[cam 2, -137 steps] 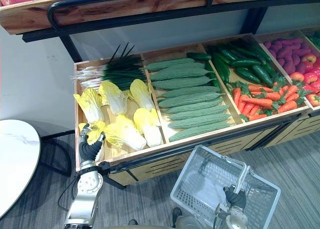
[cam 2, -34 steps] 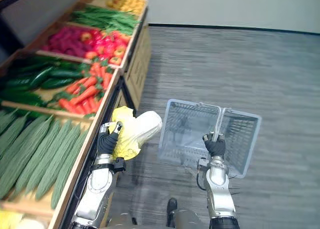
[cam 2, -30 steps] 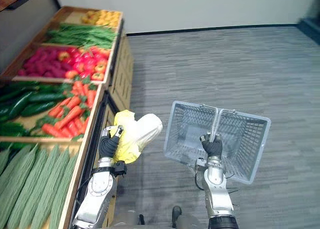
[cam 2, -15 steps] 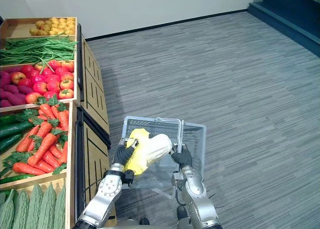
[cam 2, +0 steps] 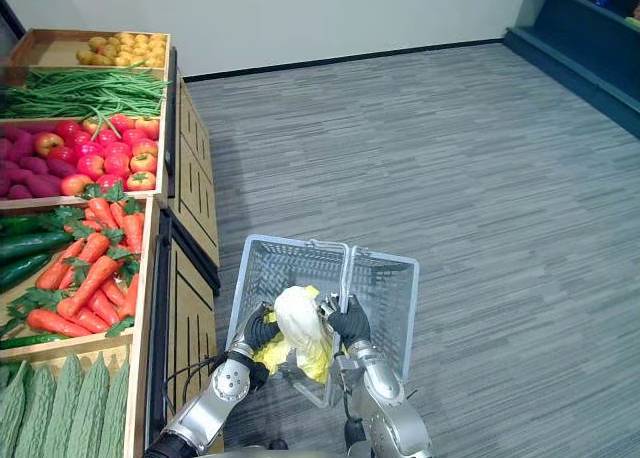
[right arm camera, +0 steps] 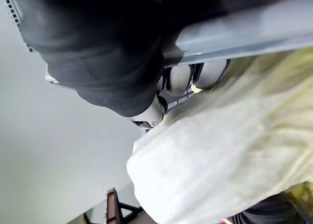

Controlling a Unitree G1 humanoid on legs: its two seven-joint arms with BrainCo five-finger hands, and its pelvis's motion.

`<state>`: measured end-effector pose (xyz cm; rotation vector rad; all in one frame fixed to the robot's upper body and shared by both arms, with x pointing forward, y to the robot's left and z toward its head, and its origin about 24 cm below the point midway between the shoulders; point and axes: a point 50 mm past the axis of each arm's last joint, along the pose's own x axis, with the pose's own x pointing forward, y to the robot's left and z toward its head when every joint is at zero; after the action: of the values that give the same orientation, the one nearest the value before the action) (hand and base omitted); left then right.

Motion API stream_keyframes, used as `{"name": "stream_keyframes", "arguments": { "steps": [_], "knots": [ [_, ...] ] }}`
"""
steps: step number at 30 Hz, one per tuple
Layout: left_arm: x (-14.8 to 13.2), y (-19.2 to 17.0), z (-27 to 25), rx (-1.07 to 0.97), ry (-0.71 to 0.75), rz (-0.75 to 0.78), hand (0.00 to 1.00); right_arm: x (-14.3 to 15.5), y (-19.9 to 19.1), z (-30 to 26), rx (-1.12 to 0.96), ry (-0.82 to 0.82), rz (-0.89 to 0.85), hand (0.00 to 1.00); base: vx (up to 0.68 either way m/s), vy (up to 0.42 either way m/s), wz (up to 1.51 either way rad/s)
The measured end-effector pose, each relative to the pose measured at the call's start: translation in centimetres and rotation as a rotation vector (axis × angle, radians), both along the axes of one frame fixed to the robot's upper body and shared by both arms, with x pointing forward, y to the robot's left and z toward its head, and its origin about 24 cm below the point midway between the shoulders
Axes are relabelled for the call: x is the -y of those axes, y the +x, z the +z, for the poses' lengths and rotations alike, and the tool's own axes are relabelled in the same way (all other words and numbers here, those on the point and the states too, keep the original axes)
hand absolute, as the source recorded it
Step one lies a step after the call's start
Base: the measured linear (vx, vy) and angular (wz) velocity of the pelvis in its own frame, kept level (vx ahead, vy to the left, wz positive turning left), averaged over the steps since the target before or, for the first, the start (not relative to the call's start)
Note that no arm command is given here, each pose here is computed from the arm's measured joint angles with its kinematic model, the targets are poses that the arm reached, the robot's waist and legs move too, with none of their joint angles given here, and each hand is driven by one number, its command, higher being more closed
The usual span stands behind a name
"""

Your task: Pick vegetable in the basket

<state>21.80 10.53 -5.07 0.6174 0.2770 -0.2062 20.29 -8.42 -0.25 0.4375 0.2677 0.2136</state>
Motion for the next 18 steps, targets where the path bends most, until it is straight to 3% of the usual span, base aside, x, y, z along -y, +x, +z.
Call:
{"name": "stream_keyframes", "arguments": {
  "steps": [10,18],
  "knots": [
    [-2.1,0.2,-0.7,-0.032,0.019,0.089,0.0,0.2,-1.2,-1.9,-0.083,0.012,-0.015,1.0,-0.02,0.008,0.11],
    [-0.8,-1.0,0.8,0.023,-0.088,0.109,0.0,1.6,-2.6,-3.4,-0.15,-0.041,-0.096,1.0,0.0,0.007,0.02]
  ]
}}
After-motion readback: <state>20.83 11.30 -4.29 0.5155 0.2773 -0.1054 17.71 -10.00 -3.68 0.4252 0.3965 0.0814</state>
